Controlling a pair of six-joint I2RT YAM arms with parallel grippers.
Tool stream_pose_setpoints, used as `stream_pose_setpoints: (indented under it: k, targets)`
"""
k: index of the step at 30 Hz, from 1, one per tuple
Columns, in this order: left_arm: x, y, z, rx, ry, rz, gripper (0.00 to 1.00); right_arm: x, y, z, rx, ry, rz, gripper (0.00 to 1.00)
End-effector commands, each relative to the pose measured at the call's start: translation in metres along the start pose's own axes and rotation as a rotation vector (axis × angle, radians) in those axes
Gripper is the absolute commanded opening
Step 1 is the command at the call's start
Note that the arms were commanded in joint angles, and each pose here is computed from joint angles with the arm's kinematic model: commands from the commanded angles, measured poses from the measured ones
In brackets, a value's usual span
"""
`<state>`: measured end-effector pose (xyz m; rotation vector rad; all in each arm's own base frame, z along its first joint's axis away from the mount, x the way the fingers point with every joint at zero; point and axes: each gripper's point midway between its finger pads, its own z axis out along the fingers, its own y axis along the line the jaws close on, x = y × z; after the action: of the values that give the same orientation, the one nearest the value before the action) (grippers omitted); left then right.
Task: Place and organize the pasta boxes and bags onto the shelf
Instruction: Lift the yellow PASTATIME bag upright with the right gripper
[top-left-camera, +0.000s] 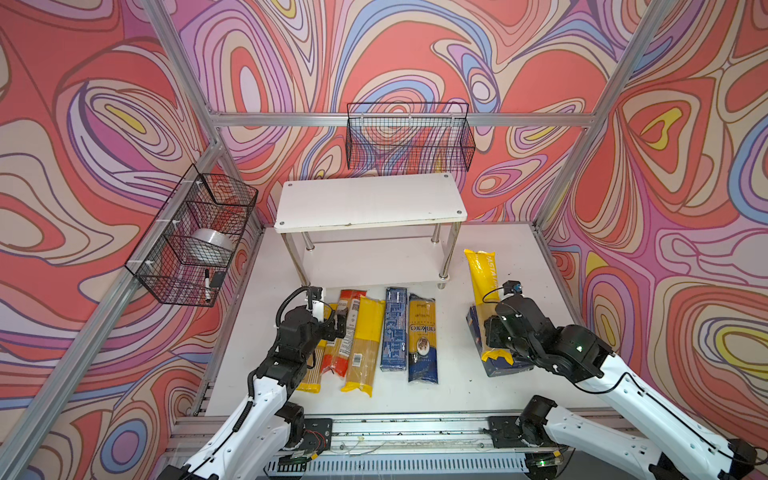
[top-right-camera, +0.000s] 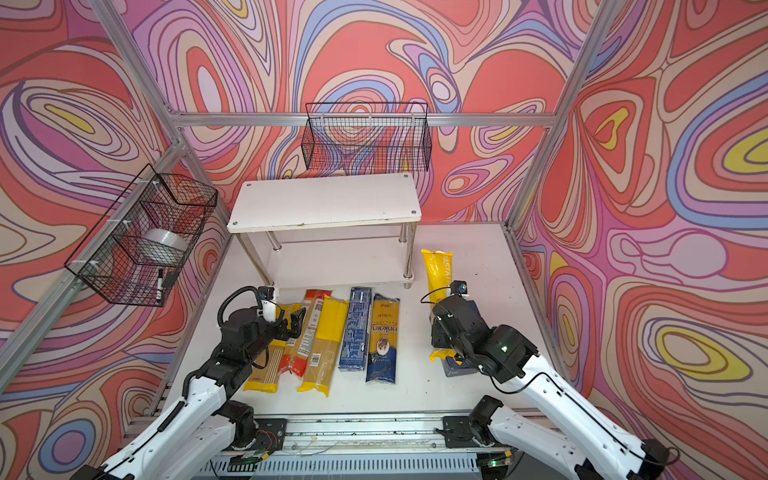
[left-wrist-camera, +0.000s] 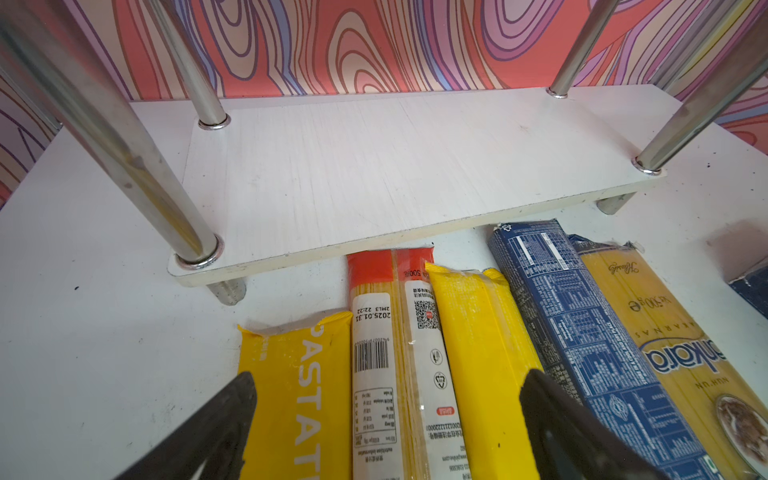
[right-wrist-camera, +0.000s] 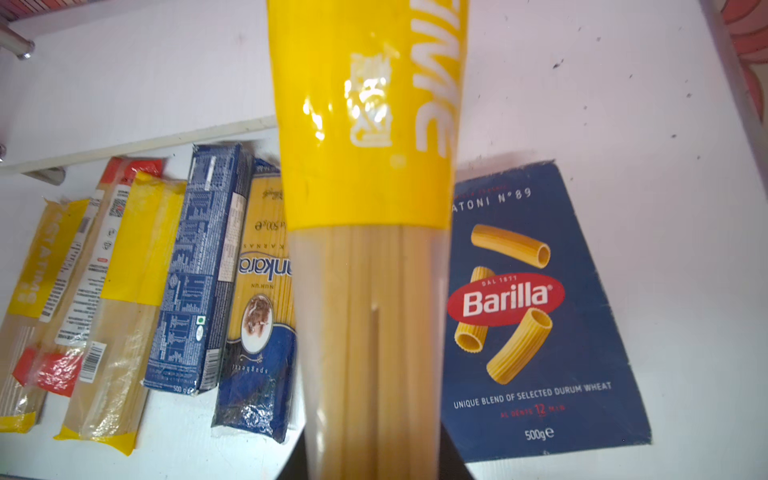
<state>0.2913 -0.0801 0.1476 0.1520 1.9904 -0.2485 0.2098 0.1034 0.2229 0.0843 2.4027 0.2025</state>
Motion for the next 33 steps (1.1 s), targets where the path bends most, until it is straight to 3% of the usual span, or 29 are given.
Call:
stream_pose_setpoints:
  k: [1, 21, 33]
  targets:
    - [-0.009, -0.003, -0.001, 0.012, -0.025, 0.005, 1.00, -0.054, 0.006, -0.029, 0.004, -0.175, -0.007, 0.00]
    - [-0.009, -0.002, -0.003, 0.009, -0.035, 0.005, 1.00, -0.122, 0.030, -0.080, -0.011, -0.255, -0.119, 0.00]
    - [-0.009, -0.003, -0.003, 0.013, -0.037, 0.005, 1.00, -0.142, 0.046, -0.090, -0.029, -0.250, -0.162, 0.00]
